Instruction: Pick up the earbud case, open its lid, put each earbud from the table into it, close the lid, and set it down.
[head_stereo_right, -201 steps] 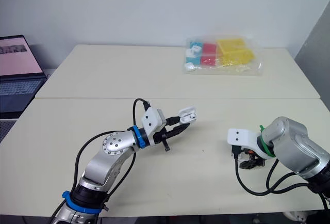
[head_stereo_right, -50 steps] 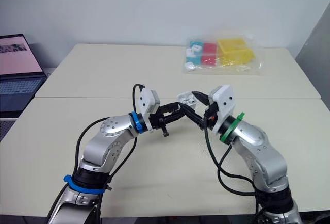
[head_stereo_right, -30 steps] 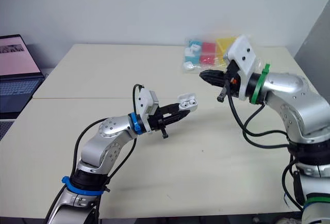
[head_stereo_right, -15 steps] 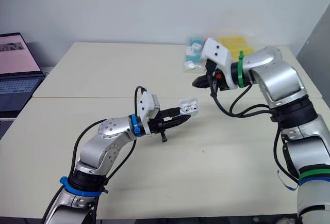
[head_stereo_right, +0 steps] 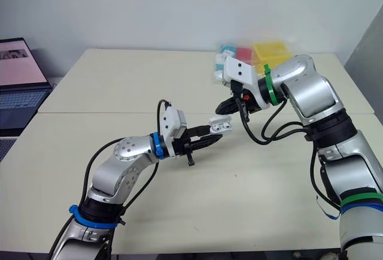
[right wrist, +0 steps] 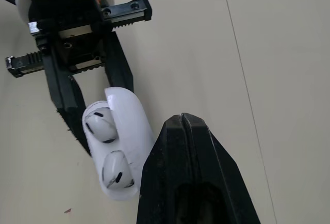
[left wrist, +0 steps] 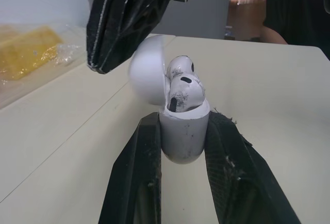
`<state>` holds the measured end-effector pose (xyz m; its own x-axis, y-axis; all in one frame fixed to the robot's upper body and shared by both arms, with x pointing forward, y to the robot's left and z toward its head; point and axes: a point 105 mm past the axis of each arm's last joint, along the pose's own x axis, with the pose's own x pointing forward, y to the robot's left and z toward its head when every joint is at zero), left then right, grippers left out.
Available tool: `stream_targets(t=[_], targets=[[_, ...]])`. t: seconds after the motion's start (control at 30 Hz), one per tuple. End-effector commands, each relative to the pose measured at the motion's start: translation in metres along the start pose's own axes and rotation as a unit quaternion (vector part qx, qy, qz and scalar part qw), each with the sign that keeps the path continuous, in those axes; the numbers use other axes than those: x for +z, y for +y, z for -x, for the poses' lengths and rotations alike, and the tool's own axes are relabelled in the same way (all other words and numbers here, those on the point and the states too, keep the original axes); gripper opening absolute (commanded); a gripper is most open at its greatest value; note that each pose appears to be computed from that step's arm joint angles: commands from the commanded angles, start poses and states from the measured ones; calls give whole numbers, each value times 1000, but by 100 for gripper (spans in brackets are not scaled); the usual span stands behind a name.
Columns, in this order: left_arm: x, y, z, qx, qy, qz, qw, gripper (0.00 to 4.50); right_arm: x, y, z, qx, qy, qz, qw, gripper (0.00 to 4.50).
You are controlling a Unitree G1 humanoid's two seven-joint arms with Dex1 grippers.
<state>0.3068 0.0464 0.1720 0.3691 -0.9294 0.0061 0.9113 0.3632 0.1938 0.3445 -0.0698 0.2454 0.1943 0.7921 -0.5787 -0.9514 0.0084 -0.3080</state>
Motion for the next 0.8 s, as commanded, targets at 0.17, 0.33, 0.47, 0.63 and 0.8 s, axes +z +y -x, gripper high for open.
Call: stream_targets(t=[0.17, 0.33, 0.47, 0.63, 0.8], targets=[[18, 0, -3, 5, -18, -31, 999, 78, 10, 13, 11, 24, 1, 21, 999, 0], [19, 2, -3, 14, -21, -29, 999, 78, 1, 21, 7, 20, 3, 19, 1000, 0], [19, 3, -3, 18, -22, -28, 999, 78, -4, 22, 4, 12, 5, 24, 1000, 0], [18, 5, -3, 24, -27, -22, 999, 78, -10, 25, -1, -2, 7, 40, 999, 0], [13, 5, -1, 17, -13, -21, 1000, 78, 5, 13, 19, -44, -28, 29, 998, 0]])
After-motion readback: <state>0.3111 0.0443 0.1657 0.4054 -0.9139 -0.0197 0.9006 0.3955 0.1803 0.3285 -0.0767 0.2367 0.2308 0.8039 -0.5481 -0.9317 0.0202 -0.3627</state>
